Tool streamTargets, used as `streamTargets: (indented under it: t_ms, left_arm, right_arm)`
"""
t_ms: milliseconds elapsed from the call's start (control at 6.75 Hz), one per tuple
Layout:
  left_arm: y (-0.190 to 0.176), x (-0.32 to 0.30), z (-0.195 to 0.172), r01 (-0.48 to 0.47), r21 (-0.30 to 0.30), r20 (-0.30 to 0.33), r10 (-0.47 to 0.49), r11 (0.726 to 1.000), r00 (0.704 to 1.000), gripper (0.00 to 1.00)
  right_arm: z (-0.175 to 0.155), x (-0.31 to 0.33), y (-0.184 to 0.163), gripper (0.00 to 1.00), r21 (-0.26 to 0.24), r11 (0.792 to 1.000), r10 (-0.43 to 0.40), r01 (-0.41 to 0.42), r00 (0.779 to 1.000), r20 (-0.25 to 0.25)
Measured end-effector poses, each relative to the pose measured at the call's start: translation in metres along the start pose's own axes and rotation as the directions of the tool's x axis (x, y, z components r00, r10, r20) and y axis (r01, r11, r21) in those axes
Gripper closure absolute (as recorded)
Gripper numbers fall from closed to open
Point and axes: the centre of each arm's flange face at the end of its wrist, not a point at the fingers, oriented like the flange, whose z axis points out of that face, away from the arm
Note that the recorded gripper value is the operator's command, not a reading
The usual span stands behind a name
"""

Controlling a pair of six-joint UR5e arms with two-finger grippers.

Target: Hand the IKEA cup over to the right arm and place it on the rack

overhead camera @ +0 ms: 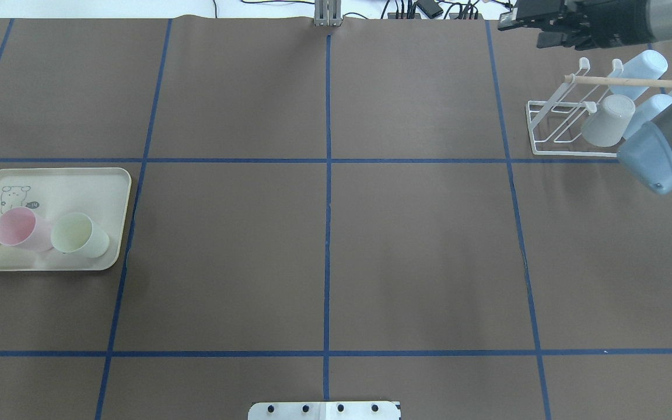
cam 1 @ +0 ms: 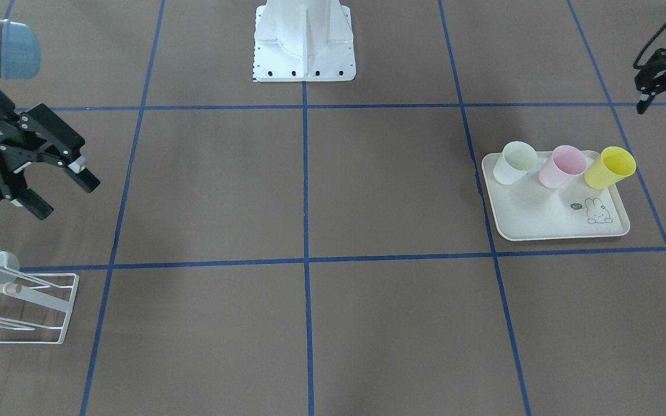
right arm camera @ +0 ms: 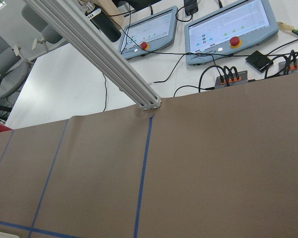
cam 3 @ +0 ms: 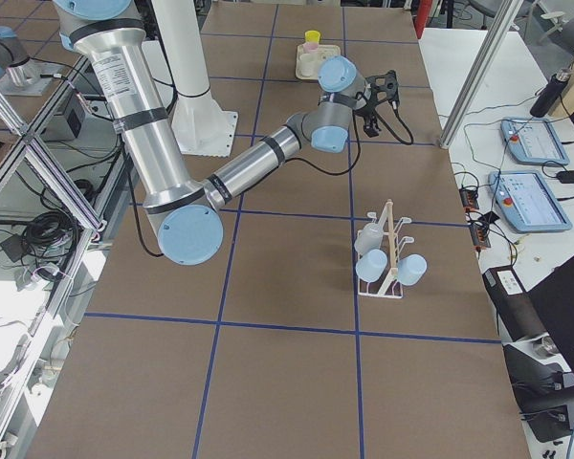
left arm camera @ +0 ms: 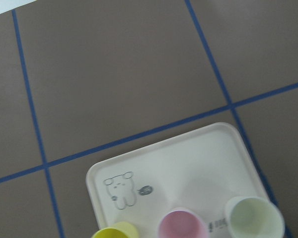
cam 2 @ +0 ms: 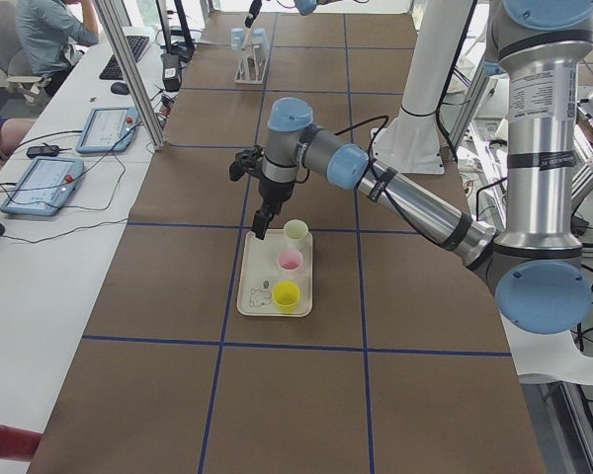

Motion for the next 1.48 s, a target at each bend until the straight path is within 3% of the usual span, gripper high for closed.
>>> streamTargets:
  t_ms: [296, 593, 1482]
  left_arm:
    - [0.023, -0.048, 0.058, -0.006, -0.029, -0.044, 0.005, 1.0, 0.999, 0.0]
    - [0.039, -0.077, 0.109, 0.012, -0.066, -0.087, -0.018, 0.998, 0.996, 0.0]
    - [0.055, -0.055, 0.184, -0.056, -0.195, -0.137, 0.029, 0.979, 0.99, 0.0]
  right_arm:
    - [0.02, -0.047, 0.01, 0.0, -0.038, 0.998, 0.061, -0.06, 0.997, 0.045]
    - [0.03, -0.061, 0.019, 0.0, -0.045, 0.996, 0.077, -0.075, 0.995, 0.058]
    - [0.035, -0.064, 0.026, 0.0, -0.045, 0.996, 0.074, -0.071, 0.995, 0.065]
